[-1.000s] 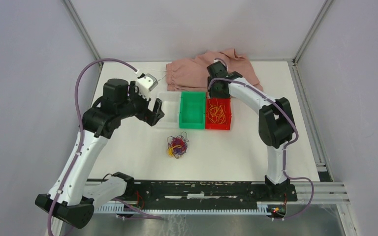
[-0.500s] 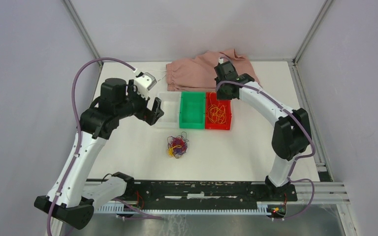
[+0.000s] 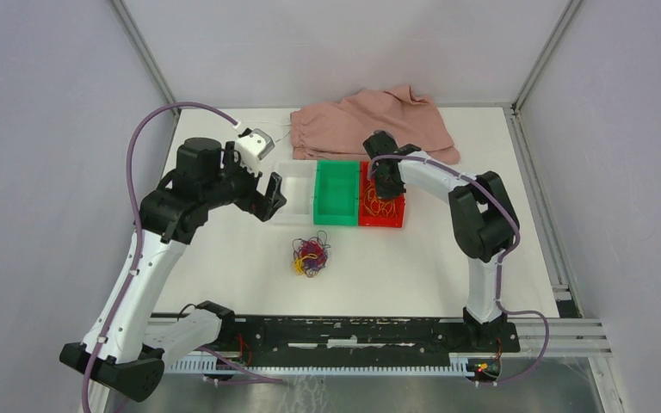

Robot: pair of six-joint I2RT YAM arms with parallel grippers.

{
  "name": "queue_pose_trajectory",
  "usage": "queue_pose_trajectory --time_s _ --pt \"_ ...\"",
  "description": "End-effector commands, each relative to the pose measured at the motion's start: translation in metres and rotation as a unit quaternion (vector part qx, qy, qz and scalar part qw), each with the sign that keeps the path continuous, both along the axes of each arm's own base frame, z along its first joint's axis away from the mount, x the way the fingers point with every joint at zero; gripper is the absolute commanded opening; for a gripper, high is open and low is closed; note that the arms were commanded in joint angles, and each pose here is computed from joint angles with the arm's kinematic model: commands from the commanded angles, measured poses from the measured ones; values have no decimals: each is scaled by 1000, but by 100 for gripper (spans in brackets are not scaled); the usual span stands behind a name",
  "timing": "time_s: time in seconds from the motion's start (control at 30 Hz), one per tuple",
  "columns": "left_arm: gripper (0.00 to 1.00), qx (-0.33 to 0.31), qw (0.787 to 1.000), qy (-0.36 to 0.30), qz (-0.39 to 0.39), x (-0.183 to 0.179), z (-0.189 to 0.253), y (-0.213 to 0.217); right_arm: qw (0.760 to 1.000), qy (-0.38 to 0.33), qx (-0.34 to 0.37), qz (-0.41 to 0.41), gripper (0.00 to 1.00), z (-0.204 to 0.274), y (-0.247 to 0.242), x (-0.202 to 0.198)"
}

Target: Untangle the cables

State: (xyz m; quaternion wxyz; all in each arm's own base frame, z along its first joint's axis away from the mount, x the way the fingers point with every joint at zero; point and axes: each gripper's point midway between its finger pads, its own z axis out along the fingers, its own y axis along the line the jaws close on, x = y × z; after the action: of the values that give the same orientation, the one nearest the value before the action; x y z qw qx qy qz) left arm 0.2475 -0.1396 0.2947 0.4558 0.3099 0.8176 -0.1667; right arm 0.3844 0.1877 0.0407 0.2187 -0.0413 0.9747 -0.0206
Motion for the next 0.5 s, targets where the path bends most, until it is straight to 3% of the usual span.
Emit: queue_pose_trajectory --time_s 0.0,0.1,0.2,0.3,0.47 --pt "99 -2 1000 -15 -9 -4 6 1 998 -55 2 22 10 30 21 22" --pt "99 9 1000 -3 -21 -7 -9 1 995 -87 26 30 18 58 31 20" --pt "99 21 999 22 -30 -11 -32 1 990 -127 54 37 39 94 37 10" --pt "100 30 998 45 -39 -16 -51 2 982 -158 87 51 52 123 44 -8" --pt "99 48 996 66 -44 -22 -80 11 969 -151 161 115 64 132 82 -59"
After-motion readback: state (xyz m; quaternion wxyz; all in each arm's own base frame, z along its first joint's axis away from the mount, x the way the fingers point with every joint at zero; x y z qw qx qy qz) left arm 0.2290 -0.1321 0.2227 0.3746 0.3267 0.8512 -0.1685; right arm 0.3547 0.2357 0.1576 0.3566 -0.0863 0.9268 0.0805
